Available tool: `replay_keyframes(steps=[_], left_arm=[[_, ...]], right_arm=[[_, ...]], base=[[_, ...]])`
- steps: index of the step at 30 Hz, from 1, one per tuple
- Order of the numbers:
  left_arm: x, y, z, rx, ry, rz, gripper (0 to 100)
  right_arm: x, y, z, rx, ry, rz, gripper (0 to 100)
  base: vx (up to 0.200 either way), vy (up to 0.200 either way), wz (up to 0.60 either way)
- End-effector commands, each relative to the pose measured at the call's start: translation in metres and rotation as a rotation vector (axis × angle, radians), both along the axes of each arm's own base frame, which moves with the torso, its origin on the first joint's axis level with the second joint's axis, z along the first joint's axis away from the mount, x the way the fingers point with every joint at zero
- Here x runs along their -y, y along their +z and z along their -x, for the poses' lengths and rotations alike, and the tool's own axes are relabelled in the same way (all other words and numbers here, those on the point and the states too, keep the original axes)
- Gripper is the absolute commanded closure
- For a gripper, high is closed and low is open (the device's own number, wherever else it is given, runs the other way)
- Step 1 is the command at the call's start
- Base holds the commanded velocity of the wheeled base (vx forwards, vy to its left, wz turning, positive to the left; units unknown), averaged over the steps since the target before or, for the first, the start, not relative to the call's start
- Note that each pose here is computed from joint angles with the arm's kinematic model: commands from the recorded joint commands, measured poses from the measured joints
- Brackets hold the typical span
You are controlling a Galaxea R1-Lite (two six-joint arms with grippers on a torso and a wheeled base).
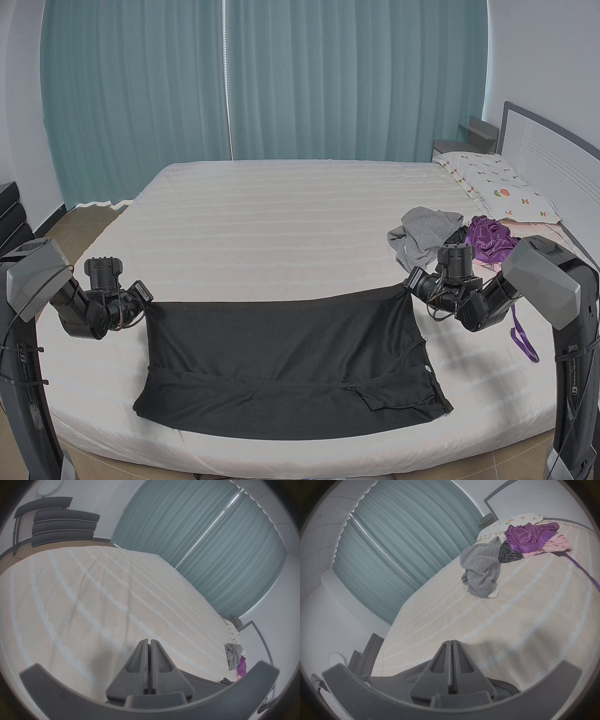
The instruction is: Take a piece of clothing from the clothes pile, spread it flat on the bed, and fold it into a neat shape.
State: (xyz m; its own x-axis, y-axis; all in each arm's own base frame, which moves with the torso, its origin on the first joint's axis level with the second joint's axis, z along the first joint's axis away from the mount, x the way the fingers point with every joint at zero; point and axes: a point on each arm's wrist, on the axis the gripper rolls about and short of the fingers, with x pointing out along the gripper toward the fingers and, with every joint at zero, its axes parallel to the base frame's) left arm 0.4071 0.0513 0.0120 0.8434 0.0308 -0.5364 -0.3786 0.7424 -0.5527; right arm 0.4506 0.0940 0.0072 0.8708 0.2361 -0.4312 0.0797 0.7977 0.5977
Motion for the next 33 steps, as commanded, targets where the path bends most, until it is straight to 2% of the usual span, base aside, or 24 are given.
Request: replay_keyframes(steps=[1,10,15,19,23,33], left_arm=[[0.000,0.001,0.003,-0.002,0.000,0.001,100],[0.003,-0.001,0.019,-0.046,-0.022,-0.024,100],[0.005,-0.004,0.028,-0.045,-0.028,-0.029,100],[0.005,0.002,0.031,-0.001,-0.026,-0.035,100],[0.006,0.001,0.042,-0.025,-0.030,-0.034,100],[0.006,0.006,0.069,-0.009,-0.032,-0.030,100]], right_arm=[[0.002,0.001,0.006,-0.014,0.009,-0.001,100],[0.002,-0.003,0.016,-0.049,0.022,0.003,100],[0.003,-0.004,0.024,-0.052,0.025,0.003,100],[0.004,0.000,0.035,-0.050,0.045,-0.009,100],[0.005,0.000,0.046,-0.058,0.072,-0.019,100],[0.013,-0.002,0.072,-0.063,0.084,-0.027,100]], base=[[0.000,0.000,0.00],[0.000,0.000,0.00],[0.000,0.000,0.00],[0.000,0.000,0.00],[0.000,0.000,0.00],[0.000,0.000,0.00]])
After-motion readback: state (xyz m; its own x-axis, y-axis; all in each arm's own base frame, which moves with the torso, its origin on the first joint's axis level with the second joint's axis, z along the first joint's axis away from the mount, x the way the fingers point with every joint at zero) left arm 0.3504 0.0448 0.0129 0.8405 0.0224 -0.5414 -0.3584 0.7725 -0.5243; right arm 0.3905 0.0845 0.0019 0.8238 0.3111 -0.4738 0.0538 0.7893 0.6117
